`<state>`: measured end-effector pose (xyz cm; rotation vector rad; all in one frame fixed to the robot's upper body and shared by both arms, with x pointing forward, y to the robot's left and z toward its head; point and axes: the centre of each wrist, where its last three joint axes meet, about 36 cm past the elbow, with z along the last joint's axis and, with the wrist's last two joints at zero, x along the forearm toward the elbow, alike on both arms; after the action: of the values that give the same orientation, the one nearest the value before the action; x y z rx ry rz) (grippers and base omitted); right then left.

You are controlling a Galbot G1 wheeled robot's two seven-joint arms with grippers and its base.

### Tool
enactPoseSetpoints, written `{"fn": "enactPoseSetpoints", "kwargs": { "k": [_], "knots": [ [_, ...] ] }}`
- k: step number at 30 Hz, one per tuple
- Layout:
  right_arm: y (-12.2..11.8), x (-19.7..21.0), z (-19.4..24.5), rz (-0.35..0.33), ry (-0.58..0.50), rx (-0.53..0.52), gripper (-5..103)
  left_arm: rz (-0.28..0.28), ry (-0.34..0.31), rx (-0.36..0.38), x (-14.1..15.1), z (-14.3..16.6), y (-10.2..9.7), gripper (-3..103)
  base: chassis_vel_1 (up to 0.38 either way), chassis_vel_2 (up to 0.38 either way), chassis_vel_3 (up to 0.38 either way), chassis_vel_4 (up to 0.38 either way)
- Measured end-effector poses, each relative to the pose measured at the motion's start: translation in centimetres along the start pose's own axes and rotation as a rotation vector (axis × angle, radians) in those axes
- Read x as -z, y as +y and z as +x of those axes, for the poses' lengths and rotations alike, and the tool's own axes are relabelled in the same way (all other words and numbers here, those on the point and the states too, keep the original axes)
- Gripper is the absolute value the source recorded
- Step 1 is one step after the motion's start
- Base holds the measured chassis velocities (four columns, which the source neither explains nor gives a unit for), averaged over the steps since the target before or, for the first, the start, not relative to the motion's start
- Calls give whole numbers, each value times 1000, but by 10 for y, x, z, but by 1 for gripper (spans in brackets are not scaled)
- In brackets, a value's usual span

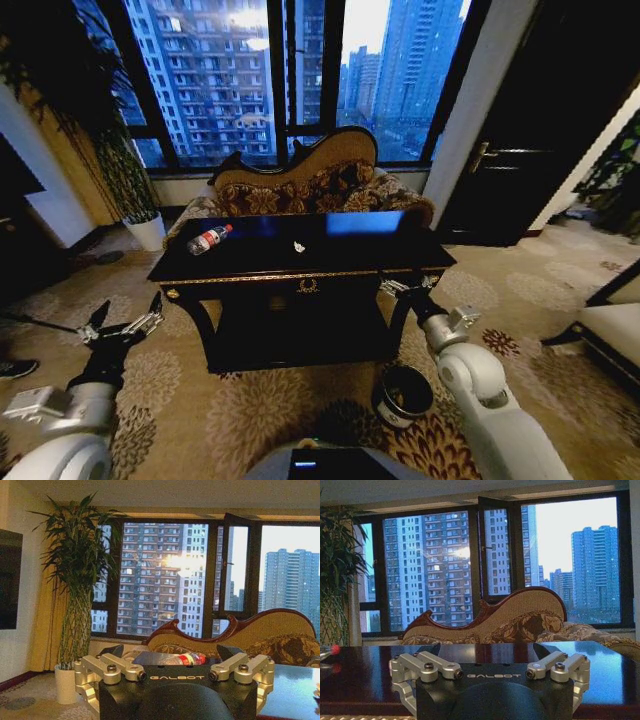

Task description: Move to the front of the table and place the trash on the table into the trash bin.

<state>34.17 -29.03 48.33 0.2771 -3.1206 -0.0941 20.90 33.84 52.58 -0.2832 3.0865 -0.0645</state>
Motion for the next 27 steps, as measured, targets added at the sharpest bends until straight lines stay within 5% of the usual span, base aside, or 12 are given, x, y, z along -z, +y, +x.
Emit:
{"fn": "enactPoseSetpoints", "kwargs": {
  "k": [18,27],
  "knots": [
    [10,-2,9,44,14,19,100,14,7,12,-4,3,-1,100,-210,204,209,-208],
    [28,-8,-4,80,64,146,100,14,6,40,-1,10,-1,100,2,-7,-5,5]
  ]
}}
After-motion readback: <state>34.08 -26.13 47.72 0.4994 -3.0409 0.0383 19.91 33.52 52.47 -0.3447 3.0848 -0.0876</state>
